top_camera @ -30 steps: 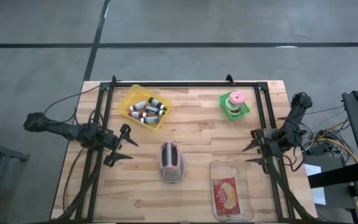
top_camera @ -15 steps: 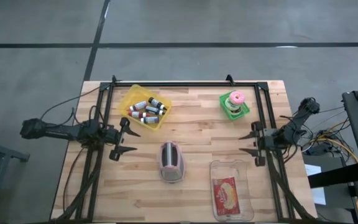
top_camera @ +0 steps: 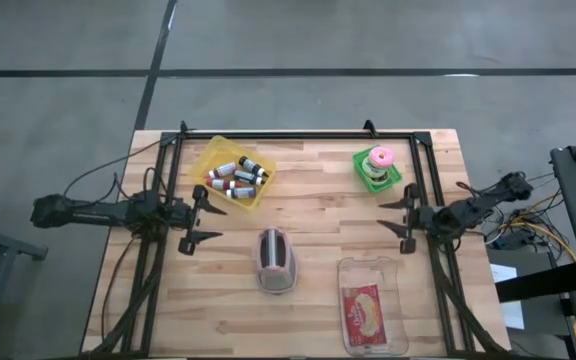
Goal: Pick & Place Food Item
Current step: Return to Home Position
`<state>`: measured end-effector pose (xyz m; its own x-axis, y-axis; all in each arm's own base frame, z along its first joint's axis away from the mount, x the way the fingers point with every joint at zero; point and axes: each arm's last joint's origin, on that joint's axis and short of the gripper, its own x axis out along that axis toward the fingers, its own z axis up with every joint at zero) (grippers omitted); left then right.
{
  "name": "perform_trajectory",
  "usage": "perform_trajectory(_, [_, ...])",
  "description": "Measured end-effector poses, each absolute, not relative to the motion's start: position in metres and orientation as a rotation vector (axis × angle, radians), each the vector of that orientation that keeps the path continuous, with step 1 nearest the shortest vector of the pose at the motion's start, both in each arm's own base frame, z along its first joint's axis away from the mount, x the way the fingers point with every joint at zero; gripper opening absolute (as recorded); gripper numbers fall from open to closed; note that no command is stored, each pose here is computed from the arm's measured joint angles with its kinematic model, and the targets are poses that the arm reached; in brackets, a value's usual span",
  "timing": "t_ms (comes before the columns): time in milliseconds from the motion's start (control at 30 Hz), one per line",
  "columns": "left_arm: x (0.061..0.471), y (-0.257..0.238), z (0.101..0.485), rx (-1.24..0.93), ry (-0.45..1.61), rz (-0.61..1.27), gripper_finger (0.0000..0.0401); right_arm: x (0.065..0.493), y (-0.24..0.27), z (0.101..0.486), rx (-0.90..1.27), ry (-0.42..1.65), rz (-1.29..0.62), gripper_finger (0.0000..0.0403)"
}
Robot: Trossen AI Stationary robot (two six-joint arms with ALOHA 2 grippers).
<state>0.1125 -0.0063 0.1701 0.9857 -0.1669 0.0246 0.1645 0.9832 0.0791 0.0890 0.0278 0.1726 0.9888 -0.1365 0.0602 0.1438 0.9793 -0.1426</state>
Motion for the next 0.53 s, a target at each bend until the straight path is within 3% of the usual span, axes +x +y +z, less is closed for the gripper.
perform_trajectory(533, [0.1125,-0.0059,0.1695,0.073,-0.025,-0.165,0.0273,0.0905,0.024,0.1727,-0.131,-0.053,-0.157,0.0192])
